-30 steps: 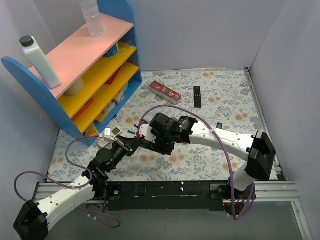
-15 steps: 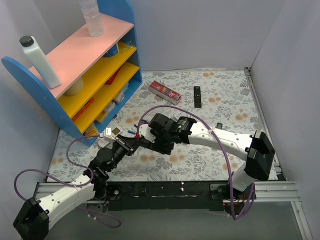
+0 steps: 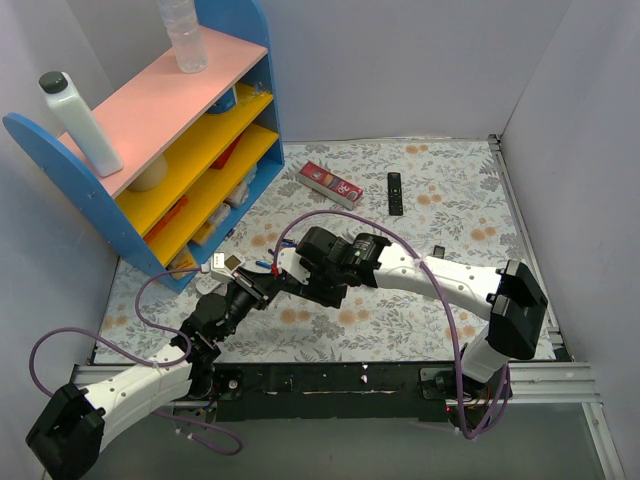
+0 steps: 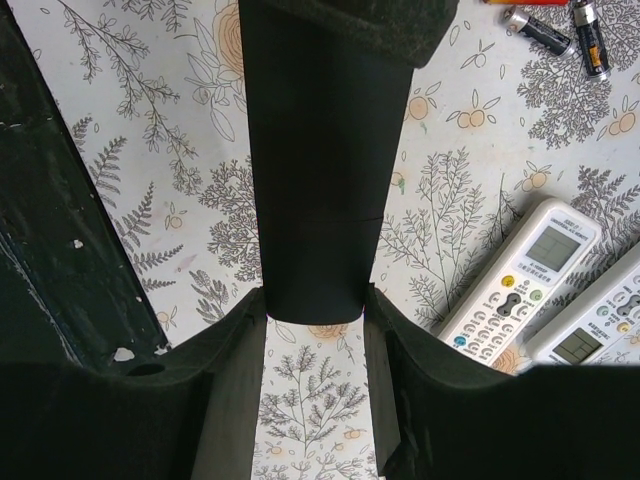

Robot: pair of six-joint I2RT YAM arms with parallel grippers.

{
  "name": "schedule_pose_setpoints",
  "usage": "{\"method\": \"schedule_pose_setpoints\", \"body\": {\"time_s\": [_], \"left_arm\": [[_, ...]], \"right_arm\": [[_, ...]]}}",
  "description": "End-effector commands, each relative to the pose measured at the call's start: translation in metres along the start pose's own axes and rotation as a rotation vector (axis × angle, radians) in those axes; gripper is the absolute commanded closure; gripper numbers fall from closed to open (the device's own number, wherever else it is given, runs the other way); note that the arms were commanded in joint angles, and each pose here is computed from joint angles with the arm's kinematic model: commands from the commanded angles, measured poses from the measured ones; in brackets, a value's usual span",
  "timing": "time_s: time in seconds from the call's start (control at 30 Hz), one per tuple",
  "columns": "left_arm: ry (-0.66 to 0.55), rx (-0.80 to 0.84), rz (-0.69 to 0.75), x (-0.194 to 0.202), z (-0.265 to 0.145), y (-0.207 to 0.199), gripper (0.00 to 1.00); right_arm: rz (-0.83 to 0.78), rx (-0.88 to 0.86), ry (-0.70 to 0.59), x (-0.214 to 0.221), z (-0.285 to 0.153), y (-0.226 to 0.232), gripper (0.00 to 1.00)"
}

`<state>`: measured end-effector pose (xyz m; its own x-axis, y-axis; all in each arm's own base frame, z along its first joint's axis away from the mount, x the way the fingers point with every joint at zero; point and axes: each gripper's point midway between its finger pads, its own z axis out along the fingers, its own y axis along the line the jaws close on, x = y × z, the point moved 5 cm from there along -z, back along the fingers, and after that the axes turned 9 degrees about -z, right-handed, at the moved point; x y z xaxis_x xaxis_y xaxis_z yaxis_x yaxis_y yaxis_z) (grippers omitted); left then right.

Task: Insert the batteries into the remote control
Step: Load the battery cover into the remote control.

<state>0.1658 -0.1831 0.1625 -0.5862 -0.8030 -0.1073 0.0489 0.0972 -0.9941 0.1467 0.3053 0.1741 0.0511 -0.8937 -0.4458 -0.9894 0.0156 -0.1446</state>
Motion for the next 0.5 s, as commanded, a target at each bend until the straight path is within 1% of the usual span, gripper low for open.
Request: {"method": "schedule_pose_setpoints", "body": {"time_s": [0.0, 0.03, 0.1, 0.13, 0.2, 0.23, 0.27, 0.3, 0.47], "left_arm": [[0.150, 0.065, -0.139, 0.023, -0.021, 0.006, 1.00], [0.141, 0.047, -0.132, 0.023, -0.021, 0.010, 1.00], [0.088, 0.028, -0.101, 0.016, -0.019, 0.014, 1.00], [0.075, -0.017, -0.088, 0.015, -0.019, 0.023, 1.00], [0.032, -0.024, -0.060, 0.009, -0.019, 0.024, 1.00], [0.019, -0.059, -0.045, 0.008, -0.019, 0.031, 1.00], [0.010, -0.060, -0.037, 0.006, -0.020, 0.031, 1.00], [0.001, -0.072, -0.024, 0.005, -0.020, 0.032, 1.00], [0.006, -0.079, -0.003, 0.005, -0.018, 0.030, 1.00]], "right_arm": [[-0.020, 0.062, -0.293, -0.065, 0.001, -0.016, 0.61], [-0.012, 0.065, -0.305, -0.066, 0.001, -0.016, 0.56], [-0.004, 0.064, -0.310, -0.061, -0.001, -0.013, 0.50], [0.005, 0.064, -0.315, -0.060, -0.003, -0.012, 0.45], [0.011, 0.068, -0.326, -0.057, -0.006, -0.010, 0.41], [0.015, 0.071, -0.331, -0.056, -0.007, -0.009, 0.37], [0.022, 0.077, -0.344, -0.056, -0.009, -0.010, 0.36], [0.025, 0.078, -0.348, -0.056, -0.010, -0.009, 0.31], [0.038, 0.119, -0.368, -0.060, -0.012, -0.015, 0.30]]}}
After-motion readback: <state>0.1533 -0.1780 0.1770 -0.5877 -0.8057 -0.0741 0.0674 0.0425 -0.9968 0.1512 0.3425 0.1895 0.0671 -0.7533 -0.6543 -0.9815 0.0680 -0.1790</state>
